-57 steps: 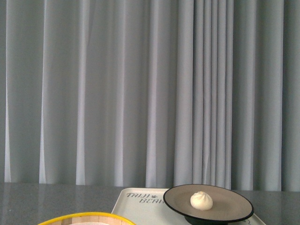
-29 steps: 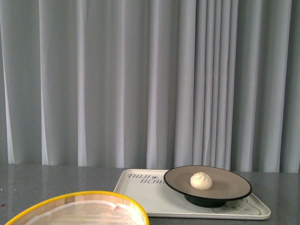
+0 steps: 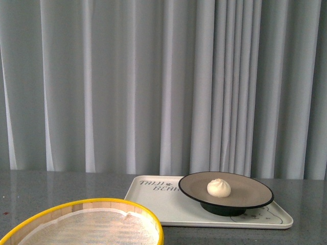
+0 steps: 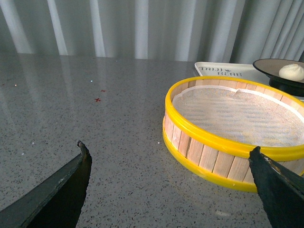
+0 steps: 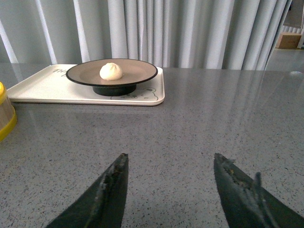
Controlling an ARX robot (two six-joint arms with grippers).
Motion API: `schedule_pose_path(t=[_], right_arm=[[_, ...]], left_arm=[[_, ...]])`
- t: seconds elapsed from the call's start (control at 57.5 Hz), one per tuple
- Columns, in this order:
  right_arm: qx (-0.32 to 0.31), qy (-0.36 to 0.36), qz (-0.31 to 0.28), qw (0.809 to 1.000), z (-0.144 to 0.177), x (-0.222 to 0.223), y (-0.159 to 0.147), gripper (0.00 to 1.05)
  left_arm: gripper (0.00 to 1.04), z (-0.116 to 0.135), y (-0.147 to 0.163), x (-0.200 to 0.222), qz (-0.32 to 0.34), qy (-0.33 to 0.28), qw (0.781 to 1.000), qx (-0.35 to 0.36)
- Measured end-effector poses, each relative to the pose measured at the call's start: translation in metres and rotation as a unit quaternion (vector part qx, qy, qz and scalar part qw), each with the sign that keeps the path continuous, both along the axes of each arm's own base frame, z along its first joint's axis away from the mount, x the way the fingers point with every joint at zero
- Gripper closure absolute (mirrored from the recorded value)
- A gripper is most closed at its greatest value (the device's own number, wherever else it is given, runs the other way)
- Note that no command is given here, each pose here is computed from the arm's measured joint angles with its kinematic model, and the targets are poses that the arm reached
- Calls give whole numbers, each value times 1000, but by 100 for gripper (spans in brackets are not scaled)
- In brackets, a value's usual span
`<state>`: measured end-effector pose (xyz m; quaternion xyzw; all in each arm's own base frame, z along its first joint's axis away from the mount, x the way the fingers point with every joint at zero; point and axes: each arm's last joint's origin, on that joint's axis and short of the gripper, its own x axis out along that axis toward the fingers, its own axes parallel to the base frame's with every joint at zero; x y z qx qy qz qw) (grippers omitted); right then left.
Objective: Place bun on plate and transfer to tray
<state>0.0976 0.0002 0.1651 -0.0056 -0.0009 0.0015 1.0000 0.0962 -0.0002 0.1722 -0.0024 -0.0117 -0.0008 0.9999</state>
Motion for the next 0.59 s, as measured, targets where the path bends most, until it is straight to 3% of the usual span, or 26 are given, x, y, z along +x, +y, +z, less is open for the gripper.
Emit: schedule_pose_path(t=[0.244, 0.592], right_arm=[[0, 0, 0, 1000, 0, 0, 0, 7], [0, 0, 0, 1000, 0, 0, 0, 9]], left_arm=[[7, 0, 0, 0, 0, 0, 1000, 0], [7, 0, 0, 0, 0, 0, 1000, 0]])
